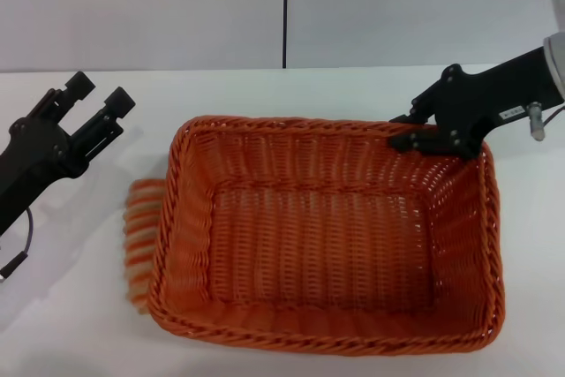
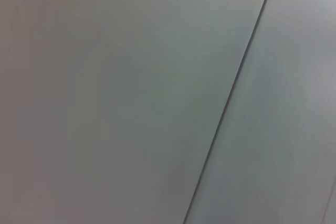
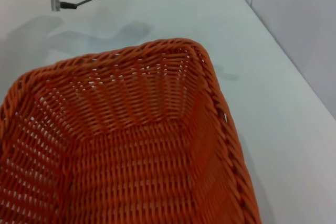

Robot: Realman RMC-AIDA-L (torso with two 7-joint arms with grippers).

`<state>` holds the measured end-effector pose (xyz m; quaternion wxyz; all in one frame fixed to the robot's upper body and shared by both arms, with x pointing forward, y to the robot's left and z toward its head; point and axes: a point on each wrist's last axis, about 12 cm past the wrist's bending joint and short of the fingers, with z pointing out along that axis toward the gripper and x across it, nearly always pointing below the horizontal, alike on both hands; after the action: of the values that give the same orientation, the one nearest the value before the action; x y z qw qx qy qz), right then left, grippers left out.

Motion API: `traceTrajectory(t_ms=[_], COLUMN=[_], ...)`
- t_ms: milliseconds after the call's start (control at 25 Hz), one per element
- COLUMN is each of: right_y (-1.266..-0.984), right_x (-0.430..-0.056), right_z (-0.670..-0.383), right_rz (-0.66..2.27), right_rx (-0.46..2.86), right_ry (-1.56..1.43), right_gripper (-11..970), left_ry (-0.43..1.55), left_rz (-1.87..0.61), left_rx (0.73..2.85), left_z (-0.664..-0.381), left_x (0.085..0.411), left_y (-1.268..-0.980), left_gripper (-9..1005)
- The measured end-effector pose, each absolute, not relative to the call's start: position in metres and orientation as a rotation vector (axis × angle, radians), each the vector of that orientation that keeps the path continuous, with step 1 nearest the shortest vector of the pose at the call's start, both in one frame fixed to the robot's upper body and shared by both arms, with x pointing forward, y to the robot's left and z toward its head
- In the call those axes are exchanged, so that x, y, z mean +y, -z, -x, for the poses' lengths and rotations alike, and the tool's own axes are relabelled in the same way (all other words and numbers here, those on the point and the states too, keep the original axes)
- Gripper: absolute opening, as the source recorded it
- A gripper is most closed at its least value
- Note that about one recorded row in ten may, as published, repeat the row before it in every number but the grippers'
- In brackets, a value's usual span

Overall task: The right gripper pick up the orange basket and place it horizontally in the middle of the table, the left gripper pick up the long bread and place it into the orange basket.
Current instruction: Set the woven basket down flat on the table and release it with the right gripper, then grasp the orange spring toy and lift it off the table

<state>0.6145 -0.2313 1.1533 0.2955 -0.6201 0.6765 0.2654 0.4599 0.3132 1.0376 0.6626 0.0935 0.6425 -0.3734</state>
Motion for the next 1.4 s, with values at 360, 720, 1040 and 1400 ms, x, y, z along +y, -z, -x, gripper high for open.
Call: traceTrajectory(t_ms=[360,720,1040,1400], right_y=[-1.15,-1.159,-1.124,-1.084], right_x=[-0.231,-0.295,-0.376,-0.401], right_z=[-0.619,-0.603,-0.54,-0.489], right_rz=[1.587,1.039,0.411,0.155], right_rx=[1.799,1.612,1.493,1.509], right_ry=[-0.659,-0.681,-0.622,-0.589], right_gripper=[325,497,497,497], left_ry=[0.848,0.837,0.779,0.784], left_rz=[-0.225,-0.162,-0.141,-0.184], left_rx=[1.453,1.451,1.524,1.591], left_z=[-0.463,-0.464,-0.473,-0.481], left_x=[0.312,0.319,0.332,0.35], left_y=[-1.039,-1.04,-1.039,-1.05], left_gripper=[811,811,811,811])
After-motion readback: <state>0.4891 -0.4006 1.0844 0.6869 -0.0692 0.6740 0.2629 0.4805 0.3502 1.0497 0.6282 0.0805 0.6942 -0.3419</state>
